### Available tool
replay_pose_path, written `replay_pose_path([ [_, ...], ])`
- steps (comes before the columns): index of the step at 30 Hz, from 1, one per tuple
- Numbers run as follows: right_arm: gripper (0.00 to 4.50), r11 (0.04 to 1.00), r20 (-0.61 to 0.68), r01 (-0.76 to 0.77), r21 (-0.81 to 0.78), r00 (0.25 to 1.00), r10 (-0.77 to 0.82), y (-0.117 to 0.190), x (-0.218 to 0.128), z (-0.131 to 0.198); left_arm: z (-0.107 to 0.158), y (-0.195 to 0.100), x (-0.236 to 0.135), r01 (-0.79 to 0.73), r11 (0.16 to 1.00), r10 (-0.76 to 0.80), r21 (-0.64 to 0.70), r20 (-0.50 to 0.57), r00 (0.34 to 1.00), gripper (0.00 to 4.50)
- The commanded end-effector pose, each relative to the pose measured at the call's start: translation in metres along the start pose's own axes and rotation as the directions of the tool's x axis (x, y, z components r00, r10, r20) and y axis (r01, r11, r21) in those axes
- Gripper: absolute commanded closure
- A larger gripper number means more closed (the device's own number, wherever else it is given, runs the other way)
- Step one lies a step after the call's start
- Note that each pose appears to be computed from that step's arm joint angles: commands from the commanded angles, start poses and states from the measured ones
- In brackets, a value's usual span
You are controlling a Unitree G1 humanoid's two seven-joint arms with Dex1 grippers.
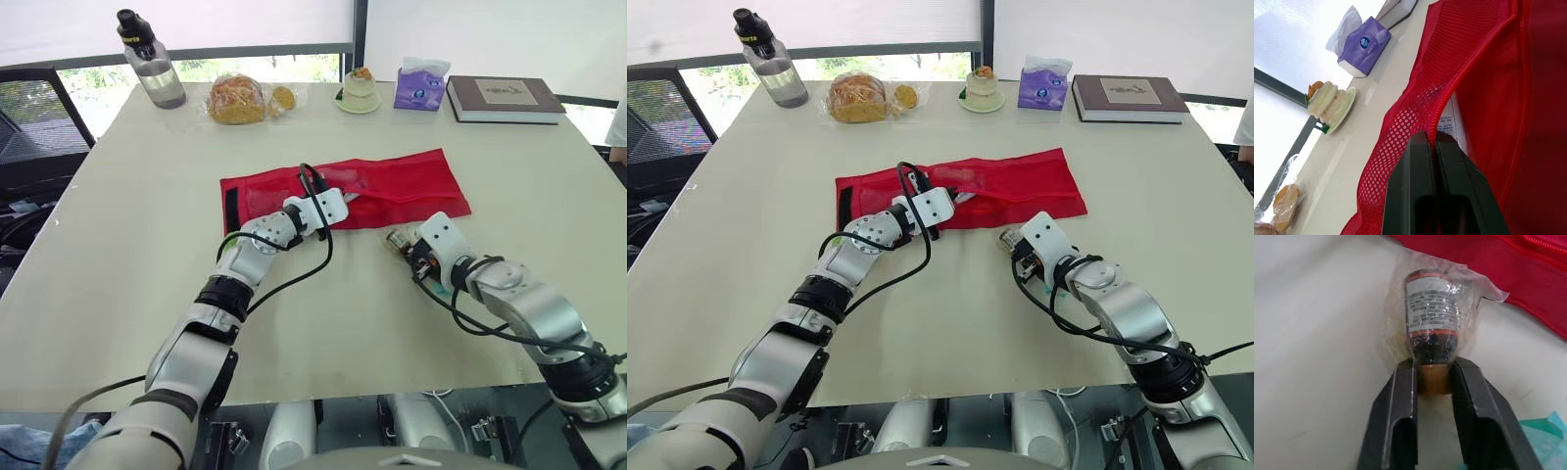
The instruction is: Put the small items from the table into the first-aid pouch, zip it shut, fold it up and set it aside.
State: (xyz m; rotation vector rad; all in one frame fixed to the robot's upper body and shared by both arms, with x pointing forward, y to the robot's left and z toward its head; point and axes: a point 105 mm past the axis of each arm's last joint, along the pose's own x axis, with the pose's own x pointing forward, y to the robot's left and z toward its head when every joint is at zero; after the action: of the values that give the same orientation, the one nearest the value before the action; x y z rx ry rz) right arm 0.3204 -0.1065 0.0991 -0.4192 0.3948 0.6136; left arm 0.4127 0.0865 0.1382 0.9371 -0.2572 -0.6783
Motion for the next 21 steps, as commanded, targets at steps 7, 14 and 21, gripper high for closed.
replay_pose_path([
  [7, 4.08, 1.000, 0.119, -0.026, 0.012, 0.993, 0.024, -0.002, -0.019, 0.043, 0.016, 0.010, 0.004, -0.029, 0.999, 0.028, 0.015, 0.056, 0.998, 4.50],
  [14, 4.08, 0.999, 0.068, -0.044, 0.005, 0.997, 0.043, -0.002, -0.004, 0.049, 0.028, 0.006, 0.001, -0.019, 1.000, 0.019, 0.006, 0.102, 0.995, 4.50],
  [21, 4.08, 0.999, 0.029, -0.052, 0.007, 0.998, 0.051, -0.007, 0.015, 0.052, 0.044, -0.003, 0.000, 0.001, 1.000, -0.001, -0.002, 0.150, 0.989, 4.50],
])
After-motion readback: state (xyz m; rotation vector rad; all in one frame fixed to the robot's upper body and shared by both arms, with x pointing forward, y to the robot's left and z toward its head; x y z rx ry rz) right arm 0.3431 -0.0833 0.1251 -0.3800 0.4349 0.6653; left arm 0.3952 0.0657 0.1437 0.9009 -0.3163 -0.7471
